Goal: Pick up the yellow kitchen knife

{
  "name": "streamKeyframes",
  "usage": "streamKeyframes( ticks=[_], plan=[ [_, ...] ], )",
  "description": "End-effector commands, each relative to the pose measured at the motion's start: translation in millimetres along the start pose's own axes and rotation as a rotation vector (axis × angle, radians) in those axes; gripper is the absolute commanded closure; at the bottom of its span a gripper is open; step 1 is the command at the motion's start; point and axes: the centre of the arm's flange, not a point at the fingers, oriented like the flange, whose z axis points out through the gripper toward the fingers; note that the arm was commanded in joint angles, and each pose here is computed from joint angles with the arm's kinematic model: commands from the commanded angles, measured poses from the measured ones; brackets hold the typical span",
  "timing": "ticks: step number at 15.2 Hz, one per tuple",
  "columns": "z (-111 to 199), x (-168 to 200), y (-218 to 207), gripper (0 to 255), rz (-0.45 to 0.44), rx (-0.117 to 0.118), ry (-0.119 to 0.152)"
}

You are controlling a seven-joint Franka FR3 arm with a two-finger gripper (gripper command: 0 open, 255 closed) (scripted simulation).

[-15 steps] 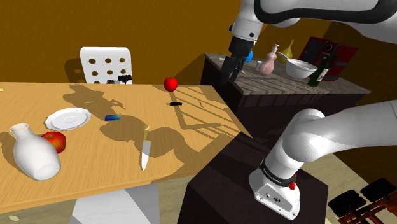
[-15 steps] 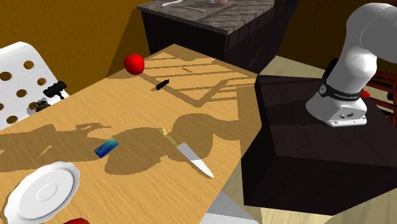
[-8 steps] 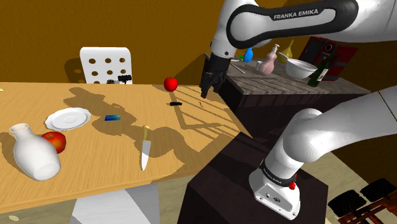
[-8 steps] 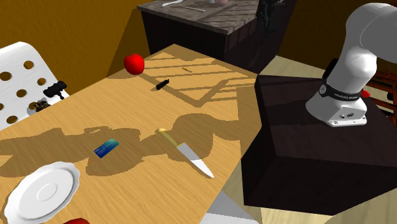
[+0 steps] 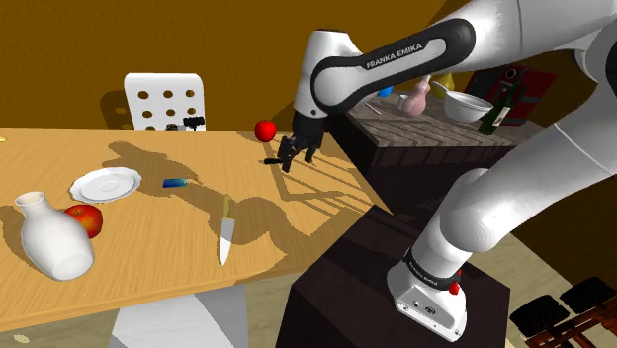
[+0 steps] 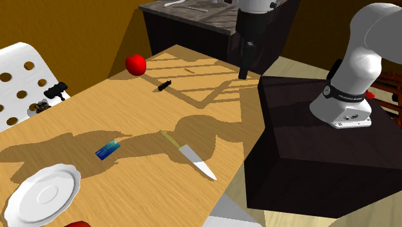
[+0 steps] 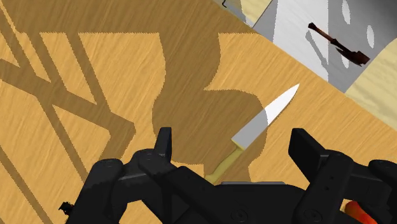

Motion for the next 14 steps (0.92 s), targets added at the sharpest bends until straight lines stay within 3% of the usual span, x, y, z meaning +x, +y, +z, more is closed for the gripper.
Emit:
streamKeyframes(
  ticks=[1, 14],
  plan=[
    [22, 16, -10, 0, 0.013, -0.002, 0.005],
    [157, 107, -61, 0, 0.096, -0.022, 0.028]
  ],
)
